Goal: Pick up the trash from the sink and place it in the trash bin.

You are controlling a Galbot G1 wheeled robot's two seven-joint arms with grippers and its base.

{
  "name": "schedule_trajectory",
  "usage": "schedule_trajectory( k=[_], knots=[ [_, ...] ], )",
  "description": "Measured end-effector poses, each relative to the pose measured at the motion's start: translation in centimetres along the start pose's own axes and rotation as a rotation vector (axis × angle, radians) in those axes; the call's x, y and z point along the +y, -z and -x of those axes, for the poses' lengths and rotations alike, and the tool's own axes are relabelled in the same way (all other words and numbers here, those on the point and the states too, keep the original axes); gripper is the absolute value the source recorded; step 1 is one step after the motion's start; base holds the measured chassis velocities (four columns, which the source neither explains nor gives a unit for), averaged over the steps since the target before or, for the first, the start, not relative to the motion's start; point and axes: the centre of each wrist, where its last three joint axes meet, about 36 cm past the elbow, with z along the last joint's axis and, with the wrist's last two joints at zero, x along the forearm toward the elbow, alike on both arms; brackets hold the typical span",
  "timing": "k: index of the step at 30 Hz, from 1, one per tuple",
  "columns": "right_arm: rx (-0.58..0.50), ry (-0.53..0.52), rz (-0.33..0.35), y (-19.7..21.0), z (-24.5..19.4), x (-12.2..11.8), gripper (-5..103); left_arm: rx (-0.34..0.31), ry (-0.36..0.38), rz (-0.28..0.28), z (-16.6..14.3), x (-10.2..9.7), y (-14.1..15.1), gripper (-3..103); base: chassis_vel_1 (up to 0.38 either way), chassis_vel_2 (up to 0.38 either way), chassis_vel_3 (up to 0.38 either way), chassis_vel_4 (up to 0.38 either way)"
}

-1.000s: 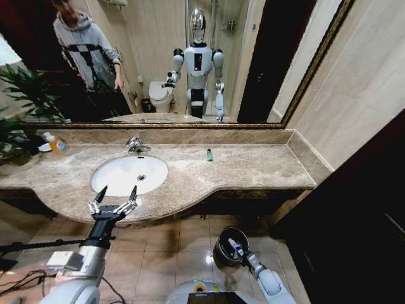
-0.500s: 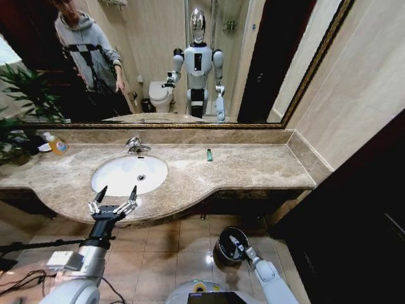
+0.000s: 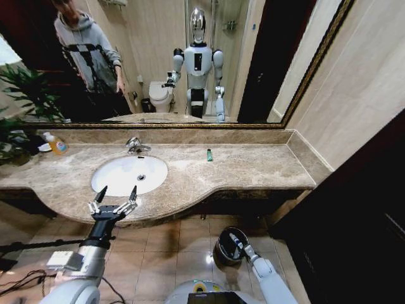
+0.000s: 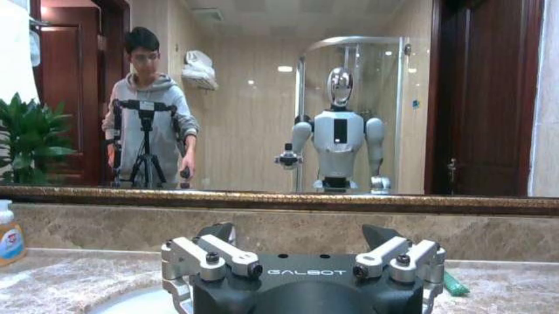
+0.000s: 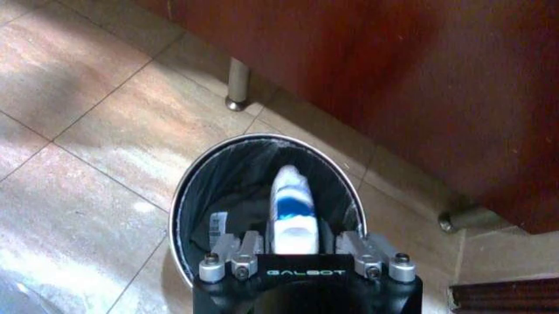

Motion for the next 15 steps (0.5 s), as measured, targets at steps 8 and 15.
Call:
schedule_trajectory(
  k=[8, 15],
  knots=[
    [0.001, -0.003, 0.004, -0.1, -0.2, 0.1, 65, 0.000, 0.000, 0.000, 0.0, 0.0, 0.0, 100, 0.000, 0.000, 0.000, 0.000],
    [0.002, -0.009, 0.018, -0.7, -1.1, 0.1, 91, 0.000, 0.000, 0.000, 0.0, 0.0, 0.0, 100, 0.000, 0.000, 0.000, 0.000]
  ],
)
